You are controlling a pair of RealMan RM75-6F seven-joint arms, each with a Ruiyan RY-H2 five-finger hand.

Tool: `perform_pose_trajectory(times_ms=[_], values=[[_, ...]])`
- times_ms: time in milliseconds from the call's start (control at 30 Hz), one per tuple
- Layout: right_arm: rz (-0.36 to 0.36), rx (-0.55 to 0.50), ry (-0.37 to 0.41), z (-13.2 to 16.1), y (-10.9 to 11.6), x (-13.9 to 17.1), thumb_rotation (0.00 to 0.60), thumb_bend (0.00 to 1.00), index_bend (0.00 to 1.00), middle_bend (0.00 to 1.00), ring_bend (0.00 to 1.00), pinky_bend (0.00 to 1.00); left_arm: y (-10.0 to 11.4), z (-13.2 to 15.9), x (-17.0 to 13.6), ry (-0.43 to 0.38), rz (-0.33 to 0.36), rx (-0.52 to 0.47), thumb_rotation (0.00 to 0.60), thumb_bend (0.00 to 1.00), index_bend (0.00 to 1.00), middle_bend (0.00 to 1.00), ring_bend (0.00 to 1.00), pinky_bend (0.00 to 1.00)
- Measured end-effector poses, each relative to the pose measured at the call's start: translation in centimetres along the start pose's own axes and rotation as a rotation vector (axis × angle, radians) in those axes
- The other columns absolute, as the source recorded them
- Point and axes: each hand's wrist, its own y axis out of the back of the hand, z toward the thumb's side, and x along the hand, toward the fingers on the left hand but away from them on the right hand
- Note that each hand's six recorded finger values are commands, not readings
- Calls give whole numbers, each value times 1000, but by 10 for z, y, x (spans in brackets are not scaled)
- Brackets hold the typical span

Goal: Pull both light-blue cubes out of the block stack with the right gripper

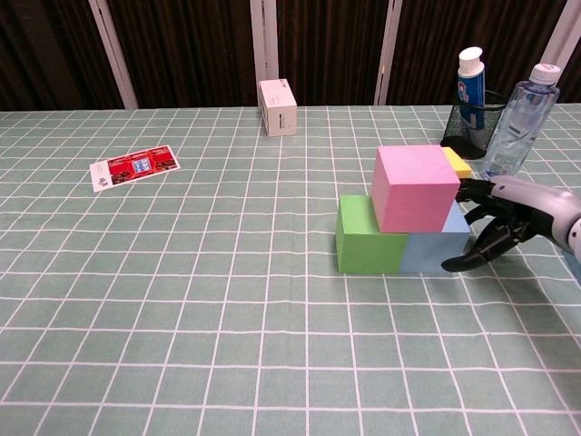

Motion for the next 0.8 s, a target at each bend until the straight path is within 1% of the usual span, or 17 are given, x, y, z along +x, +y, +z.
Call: perform_pose_trajectory(times_ms=[67, 133, 167, 233, 267, 300, 333, 433, 633, 733, 800], values=[[5, -6, 14, 6, -1, 0, 600, 127, 213, 240, 255, 225, -1, 1, 0, -5, -7, -2, 600, 183, 135, 0, 0, 0], [6, -17, 28, 12, -1, 0, 600, 138, 303, 371, 269, 225, -1, 1, 0, -6, -10, 0, 600, 183, 138, 0, 0, 0], [2, -20, 34, 14, -1, -1, 600, 149, 335, 417, 284, 225, -1, 1, 0, -6, -11, 1, 600, 183, 139, 0, 0, 0], [-5, -13, 38, 16, 0, -1, 600, 194, 417, 546, 368, 225, -2, 1, 0, -6, -13, 0, 600, 183, 139, 0, 0, 0], [-9, -6, 40, 17, -1, -2, 600, 209, 443, 587, 399, 225, -1, 1, 0, -6, -12, 0, 600, 183, 139, 0, 0, 0], [-13, 0, 40, 17, -1, -2, 600, 239, 484, 651, 447, 225, -1, 1, 0, -6, -12, -1, 600, 183, 139, 0, 0, 0], [-18, 3, 40, 18, -1, -2, 600, 265, 508, 687, 474, 225, -1, 1, 0, -5, -11, -2, 600, 183, 139, 0, 0, 0], [-35, -4, 36, 18, -2, -3, 600, 321, 539, 744, 518, 225, 0, 0, -1, -6, -10, -4, 600, 183, 140, 0, 0, 0], [-73, -6, 44, 18, 1, -2, 600, 328, 539, 745, 520, 225, 0, 0, -1, -7, -10, -4, 600, 183, 141, 0, 0, 0], [-118, -18, 51, 18, 13, -1, 600, 329, 539, 746, 520, 225, 0, 0, -1, -7, -9, -4, 600, 183, 141, 0, 0, 0], [-181, -33, 50, 17, 29, 0, 600, 329, 539, 746, 520, 225, 0, 0, -1, -7, -9, -5, 600, 183, 141, 0, 0, 0]])
